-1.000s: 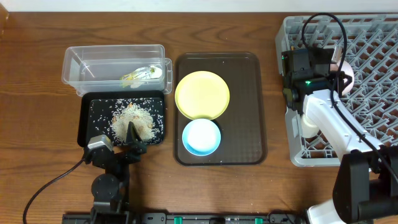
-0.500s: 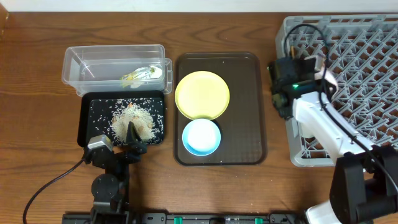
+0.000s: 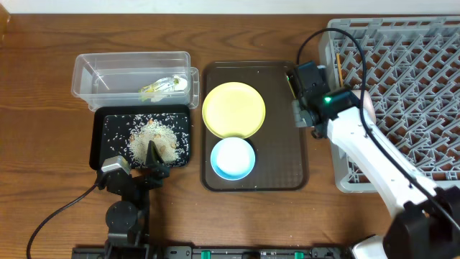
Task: Sort waste into correct bins and load items into the dishwasher rack
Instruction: 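Reach the right gripper to the blue bowl and grasp its rim, then place the blue bowl into the dish rack with the right gripper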
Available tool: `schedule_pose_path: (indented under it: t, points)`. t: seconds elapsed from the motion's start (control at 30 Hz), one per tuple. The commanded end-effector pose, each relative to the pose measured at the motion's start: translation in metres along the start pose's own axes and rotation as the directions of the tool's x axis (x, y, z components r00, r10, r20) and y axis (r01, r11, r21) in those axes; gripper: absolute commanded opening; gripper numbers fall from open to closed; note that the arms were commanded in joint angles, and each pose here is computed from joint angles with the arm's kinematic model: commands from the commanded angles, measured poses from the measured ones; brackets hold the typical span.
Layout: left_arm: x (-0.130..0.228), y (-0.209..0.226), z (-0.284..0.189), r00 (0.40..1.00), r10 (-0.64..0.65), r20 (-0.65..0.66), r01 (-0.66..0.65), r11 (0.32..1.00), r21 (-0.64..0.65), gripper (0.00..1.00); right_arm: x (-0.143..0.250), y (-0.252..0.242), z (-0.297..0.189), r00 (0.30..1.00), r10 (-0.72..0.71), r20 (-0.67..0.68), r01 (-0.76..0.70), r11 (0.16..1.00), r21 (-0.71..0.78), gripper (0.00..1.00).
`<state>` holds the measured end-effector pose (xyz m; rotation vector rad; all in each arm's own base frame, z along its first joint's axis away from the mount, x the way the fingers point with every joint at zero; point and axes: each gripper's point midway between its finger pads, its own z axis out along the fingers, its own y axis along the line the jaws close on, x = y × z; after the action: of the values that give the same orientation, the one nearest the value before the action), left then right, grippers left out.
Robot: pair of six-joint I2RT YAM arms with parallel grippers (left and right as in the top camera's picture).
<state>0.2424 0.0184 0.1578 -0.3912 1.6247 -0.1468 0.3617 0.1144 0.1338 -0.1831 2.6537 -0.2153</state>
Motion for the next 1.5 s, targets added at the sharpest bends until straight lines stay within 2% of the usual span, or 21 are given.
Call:
schedule_pose_path:
  t: [0.0,0.07,0.17,0.27,0.47,0.57,0.67,0.73,0.8,0.83,0.9,0.93,1.03,1.17,1.37,1.47]
  points:
    - [0.017,0.008,0.002,0.999,0.018,-0.04,-0.019,1.0,-0.022,0.95,0.01,0.095,-0.032,0.998,-0.032,-0.057,0.001,0.878,-0.479,0.45]
    - [0.017,0.008,0.002,0.999,0.018,-0.04,-0.019,1.0,-0.022,0.95,0.017,0.115,-0.035,0.996,-0.027,-0.08,-0.02,0.846,-0.532,0.47]
    - [0.017,0.008,0.002,0.999,0.018,-0.04,-0.019,1.0,-0.022,0.95,0.033,0.131,-0.026,0.992,-0.026,-0.124,-0.044,0.848,-0.528,0.5]
    - [0.017,0.008,0.002,0.999,0.018,-0.04,-0.019,1.0,-0.022,0.95,0.054,0.14,-0.006,0.978,0.011,-0.207,-0.108,0.88,-0.462,0.5]
    - [0.017,0.008,0.002,0.999,0.018,-0.04,-0.019,1.0,-0.022,0.95,0.095,0.168,0.015,0.936,-0.06,-0.348,-0.119,0.874,-0.471,0.43]
    - [0.017,0.008,0.002,0.999,0.018,-0.04,-0.019,1.0,-0.022,0.95,0.116,0.18,0.022,0.91,-0.112,-0.399,-0.098,0.878,-0.469,0.34]
    - [0.017,0.008,0.002,0.999,0.018,-0.04,-0.019,1.0,-0.022,0.95,0.124,0.174,0.03,0.904,-0.108,-0.413,-0.079,0.909,-0.41,0.12]
    - [0.017,0.008,0.002,0.999,0.018,-0.04,-0.019,1.0,-0.022,0.95,0.118,0.167,0.032,0.915,-0.08,-0.396,-0.081,0.924,-0.374,0.07]
    - [0.017,0.008,0.002,0.999,0.018,-0.04,-0.019,1.0,-0.022,0.95,0.107,0.157,0.03,0.93,-0.055,-0.363,-0.083,0.932,-0.354,0.08]
    - [0.017,0.008,0.002,0.999,0.018,-0.04,-0.019,1.0,-0.023,0.95,0.101,0.152,0.028,0.938,-0.042,-0.345,-0.086,0.934,-0.347,0.12]
    - [0.017,0.008,0.002,0.999,0.018,-0.04,-0.019,1.0,-0.023,0.95,0.089,0.144,0.021,0.954,-0.042,-0.297,-0.07,0.932,-0.356,0.27]
    - [0.017,0.008,0.002,0.999,0.018,-0.04,-0.019,1.0,-0.023,0.95,0.084,0.141,0.018,0.959,-0.044,-0.28,-0.063,0.929,-0.364,0.31]
    - [0.017,0.008,0.002,0.999,0.018,-0.04,-0.019,1.0,-0.022,0.95,0.078,0.137,0.011,0.964,-0.029,-0.264,-0.074,0.925,-0.372,0.25]
    - [0.017,0.008,0.002,0.999,0.018,-0.04,-0.019,1.0,-0.022,0.95,0.091,0.149,0.011,0.956,-0.066,-0.286,-0.055,0.917,-0.395,0.33]
    - [0.017,0.008,0.002,0.999,0.018,-0.04,-0.019,1.0,-0.022,0.95,0.117,0.16,0.024,0.942,-0.108,-0.318,-0.008,0.939,-0.343,0.26]
    - [0.017,0.008,0.002,0.999,0.018,-0.04,-0.019,1.0,-0.022,0.95,0.116,0.153,0.029,0.944,-0.09,-0.316,-0.011,0.953,-0.302,0.07]
